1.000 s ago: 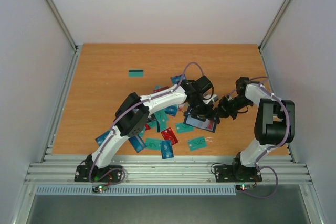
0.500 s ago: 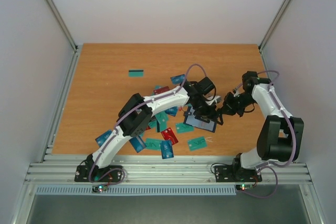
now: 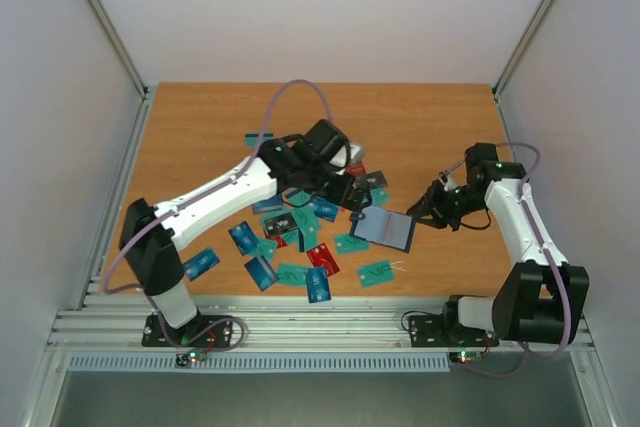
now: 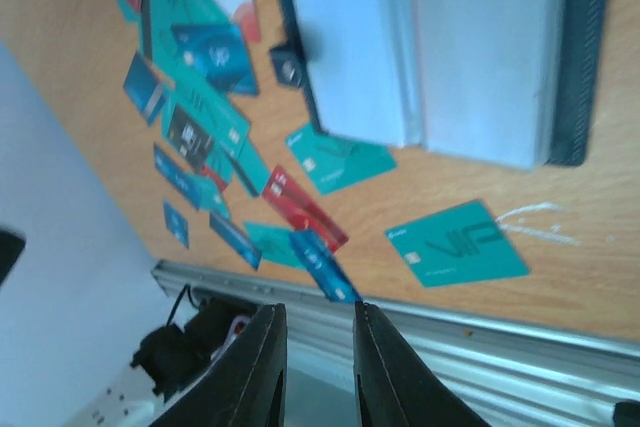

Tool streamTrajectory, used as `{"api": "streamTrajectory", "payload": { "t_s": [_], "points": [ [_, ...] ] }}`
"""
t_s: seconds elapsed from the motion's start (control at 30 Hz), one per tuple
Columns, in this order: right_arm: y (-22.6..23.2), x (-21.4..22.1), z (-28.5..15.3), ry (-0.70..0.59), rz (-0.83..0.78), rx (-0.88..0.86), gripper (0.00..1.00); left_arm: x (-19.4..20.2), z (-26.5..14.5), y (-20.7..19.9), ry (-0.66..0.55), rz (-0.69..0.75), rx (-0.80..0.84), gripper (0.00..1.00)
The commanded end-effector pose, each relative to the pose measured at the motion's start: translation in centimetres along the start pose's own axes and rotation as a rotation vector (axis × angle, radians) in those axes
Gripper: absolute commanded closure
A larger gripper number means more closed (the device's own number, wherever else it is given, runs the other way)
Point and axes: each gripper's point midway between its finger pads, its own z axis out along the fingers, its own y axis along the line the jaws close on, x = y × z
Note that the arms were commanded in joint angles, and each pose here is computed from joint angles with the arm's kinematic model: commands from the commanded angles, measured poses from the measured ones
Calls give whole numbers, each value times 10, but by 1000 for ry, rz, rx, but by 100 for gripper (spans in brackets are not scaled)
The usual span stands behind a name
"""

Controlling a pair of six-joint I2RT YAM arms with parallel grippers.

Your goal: Put the credit cards into the card holder

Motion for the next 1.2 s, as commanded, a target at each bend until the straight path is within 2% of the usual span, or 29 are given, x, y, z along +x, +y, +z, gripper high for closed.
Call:
{"api": "streamTrajectory", "payload": {
  "t_s": [0.0, 0.13, 0.3, 0.47, 0.67, 0.8, 1.17],
  "points": [
    [16, 36, 10, 88, 4, -95, 78, 38, -4, 47, 77, -41, -121, 4],
    [14, 64, 26, 142, 25, -116, 75, 87, -8, 56, 176, -102, -105, 16],
    [9, 104, 51, 223, -8, -85, 73, 134, 1, 68, 243, -219, -91, 31],
    [-5, 132, 74, 250, -5, -43, 72, 153, 18, 79, 278, -291, -118, 40],
    [-16, 148, 95, 231, 45, -21, 70, 163, 39, 89, 333, -301, -142, 55],
    [-15, 159, 109, 187, 43, -22, 65, 165, 46, 88, 355, -271, -121, 58],
    [-17, 181, 160, 112, 32, 40, 63, 185, 68, 98, 453, -232, -112, 60]
  ]
}}
